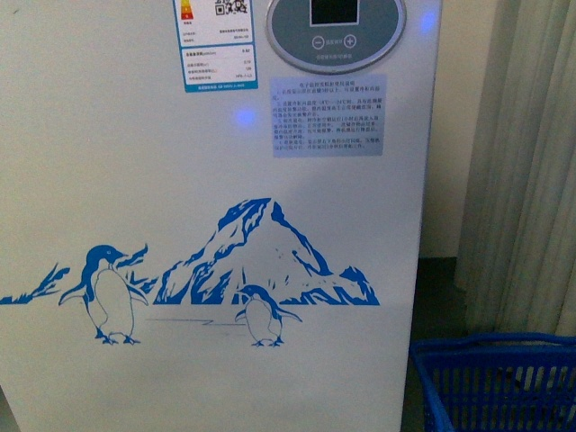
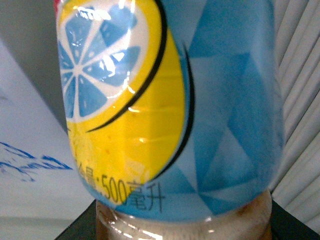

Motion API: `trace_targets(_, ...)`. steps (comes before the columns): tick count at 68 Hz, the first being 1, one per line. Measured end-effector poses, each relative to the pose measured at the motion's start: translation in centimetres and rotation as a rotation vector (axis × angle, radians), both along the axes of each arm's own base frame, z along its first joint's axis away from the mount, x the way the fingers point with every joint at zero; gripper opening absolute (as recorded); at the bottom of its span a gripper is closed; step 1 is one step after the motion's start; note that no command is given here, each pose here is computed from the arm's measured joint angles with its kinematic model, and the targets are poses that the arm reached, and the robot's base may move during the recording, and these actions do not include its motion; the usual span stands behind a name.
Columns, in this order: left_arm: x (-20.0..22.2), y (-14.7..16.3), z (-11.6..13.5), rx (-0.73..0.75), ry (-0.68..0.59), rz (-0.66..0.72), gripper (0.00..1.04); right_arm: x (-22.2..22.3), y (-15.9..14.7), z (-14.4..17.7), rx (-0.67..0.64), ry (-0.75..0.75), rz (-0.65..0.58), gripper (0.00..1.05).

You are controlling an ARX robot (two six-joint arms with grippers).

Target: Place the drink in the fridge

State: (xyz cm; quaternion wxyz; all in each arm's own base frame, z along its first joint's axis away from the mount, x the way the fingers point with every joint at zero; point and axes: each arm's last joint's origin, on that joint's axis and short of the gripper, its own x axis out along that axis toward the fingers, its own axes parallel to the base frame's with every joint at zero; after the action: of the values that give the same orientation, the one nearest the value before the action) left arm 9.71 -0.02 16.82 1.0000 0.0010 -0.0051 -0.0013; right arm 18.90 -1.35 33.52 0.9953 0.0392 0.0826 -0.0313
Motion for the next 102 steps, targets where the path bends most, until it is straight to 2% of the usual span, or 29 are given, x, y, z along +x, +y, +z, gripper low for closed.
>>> trace_targets(21,0.0,0.0,0.0,0.0,0.0,0.0,0.97,-5.5,1.4,2.9,0.054,-0.175,0.023,0.45)
trace_targets(45,0.0,0.0,0.0,0.0,0.0,0.0,0.97,-8.7,1.0,4.2,0.038,-0.319,-0.031,0.45)
trace_targets(102,0.0,0.0,0.0,0.0,0.0,0.0,0.97,-8.4,0.7,3.6,0.043,-0.302,-0.059,0.45)
